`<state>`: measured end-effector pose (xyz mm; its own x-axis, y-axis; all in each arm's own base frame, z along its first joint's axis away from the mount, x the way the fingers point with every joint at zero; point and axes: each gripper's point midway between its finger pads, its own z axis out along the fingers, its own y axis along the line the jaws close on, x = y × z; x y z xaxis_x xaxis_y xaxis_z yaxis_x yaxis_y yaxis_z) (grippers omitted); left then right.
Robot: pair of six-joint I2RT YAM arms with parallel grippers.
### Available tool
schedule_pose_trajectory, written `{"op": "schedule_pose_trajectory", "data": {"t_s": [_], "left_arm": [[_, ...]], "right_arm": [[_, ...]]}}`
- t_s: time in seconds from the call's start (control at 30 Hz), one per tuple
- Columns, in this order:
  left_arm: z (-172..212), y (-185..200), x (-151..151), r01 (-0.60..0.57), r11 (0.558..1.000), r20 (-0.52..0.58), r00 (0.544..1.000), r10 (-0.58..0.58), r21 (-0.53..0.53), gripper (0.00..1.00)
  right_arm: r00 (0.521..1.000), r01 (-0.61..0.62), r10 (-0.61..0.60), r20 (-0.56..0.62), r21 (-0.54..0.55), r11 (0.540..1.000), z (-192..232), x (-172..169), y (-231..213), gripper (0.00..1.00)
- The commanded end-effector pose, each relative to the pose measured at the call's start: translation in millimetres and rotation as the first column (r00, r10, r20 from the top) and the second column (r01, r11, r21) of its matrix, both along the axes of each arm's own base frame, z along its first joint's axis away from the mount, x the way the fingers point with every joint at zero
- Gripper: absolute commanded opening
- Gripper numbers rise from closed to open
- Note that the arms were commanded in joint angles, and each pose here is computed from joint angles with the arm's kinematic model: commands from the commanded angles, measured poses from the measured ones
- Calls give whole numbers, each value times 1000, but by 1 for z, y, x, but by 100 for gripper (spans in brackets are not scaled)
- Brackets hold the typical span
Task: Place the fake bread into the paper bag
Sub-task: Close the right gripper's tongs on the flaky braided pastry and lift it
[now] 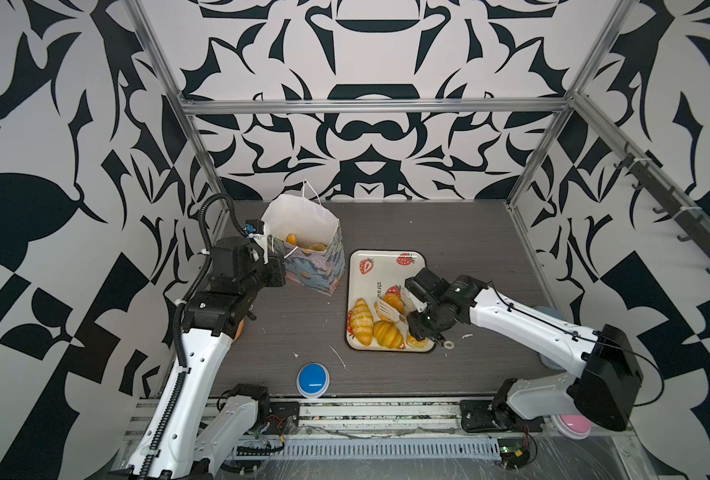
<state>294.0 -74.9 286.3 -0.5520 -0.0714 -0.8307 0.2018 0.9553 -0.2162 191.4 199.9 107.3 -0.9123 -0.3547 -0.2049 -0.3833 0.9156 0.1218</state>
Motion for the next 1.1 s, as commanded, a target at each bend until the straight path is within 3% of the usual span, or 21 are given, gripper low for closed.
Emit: {"op": "schedule_pose_trajectory", "data": {"t_s": [0.0,0.27,1.07], "left_arm": [[-8,-1,-4,8,1000,-31,999,-8,8,4],[-8,-1,-4,9,1000,-30,1000,-9,7,4],[-7,-1,-4,7,1000,-27,1000,-7,6,4]], "right_arm": [[998,-14,13,56,22,1000,17,8,6,50],[996,-12,8,89,45,999,28,11,7,44],[968,-9,-25,251,132,991,95,34,15,43]]}}
